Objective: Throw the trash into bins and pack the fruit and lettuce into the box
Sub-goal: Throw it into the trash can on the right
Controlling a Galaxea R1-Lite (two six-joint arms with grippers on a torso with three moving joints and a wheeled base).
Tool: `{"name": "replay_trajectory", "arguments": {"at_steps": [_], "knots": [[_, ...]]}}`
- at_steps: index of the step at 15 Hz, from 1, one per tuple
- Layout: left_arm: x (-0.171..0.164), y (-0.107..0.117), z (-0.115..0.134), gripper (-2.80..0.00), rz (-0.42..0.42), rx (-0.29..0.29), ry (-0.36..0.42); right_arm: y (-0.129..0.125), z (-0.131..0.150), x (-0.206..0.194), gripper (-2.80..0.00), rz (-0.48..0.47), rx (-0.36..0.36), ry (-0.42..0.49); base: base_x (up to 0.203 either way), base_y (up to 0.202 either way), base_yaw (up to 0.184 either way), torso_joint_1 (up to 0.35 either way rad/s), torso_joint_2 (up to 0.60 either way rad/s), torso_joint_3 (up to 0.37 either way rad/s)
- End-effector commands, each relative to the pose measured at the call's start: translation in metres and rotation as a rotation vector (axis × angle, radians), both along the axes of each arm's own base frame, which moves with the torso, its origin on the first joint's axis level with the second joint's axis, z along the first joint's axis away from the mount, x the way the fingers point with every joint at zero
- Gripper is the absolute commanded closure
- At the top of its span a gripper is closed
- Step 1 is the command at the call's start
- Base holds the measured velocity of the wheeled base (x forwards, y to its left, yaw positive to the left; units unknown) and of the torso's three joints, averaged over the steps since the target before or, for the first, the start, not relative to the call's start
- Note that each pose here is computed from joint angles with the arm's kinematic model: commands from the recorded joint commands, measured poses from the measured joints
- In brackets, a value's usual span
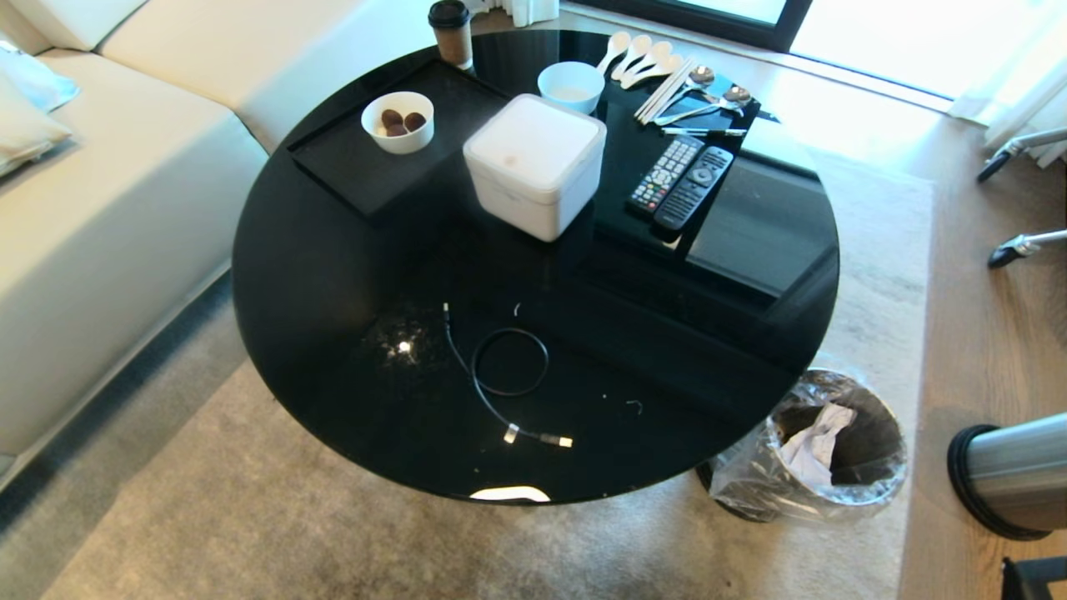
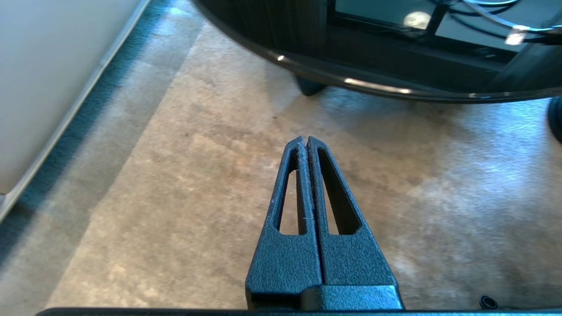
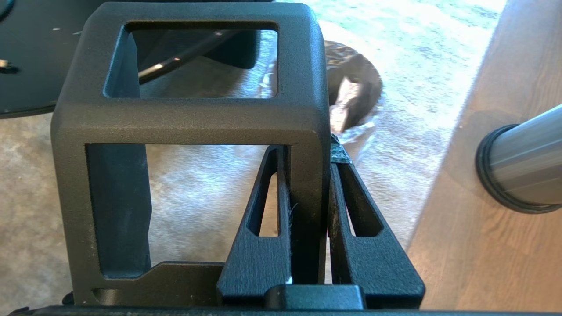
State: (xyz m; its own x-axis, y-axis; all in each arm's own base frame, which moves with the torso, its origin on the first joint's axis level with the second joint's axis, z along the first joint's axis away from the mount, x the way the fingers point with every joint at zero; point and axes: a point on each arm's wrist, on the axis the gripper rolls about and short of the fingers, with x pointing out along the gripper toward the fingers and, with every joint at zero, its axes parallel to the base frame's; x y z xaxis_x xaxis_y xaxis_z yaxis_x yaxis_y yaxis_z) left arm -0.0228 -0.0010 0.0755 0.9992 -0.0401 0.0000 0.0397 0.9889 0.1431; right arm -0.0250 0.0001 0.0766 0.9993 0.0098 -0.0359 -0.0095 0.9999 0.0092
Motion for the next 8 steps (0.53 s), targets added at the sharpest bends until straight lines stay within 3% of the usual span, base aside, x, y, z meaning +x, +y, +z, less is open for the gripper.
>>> {"name": "replay_trajectory", "arguments": {"at_steps": [1, 8], "knots": [[0.0001, 0.0, 0.0, 0.0, 0.0, 0.001, 0.001, 0.0, -0.0001, 0.0, 0.0, 0.001, 0.0, 0.001, 0.0, -0.185, 0.005, -0.001, 0.0, 0.004], [0.0001, 0.0, 0.0002, 0.0, 0.0, 0.001, 0.0, 0.0, -0.0001, 0.0, 0.0, 0.001, -0.001, 0.001, 0.0, -0.189, 0.001, 0.004, 0.0, 0.002]]}}
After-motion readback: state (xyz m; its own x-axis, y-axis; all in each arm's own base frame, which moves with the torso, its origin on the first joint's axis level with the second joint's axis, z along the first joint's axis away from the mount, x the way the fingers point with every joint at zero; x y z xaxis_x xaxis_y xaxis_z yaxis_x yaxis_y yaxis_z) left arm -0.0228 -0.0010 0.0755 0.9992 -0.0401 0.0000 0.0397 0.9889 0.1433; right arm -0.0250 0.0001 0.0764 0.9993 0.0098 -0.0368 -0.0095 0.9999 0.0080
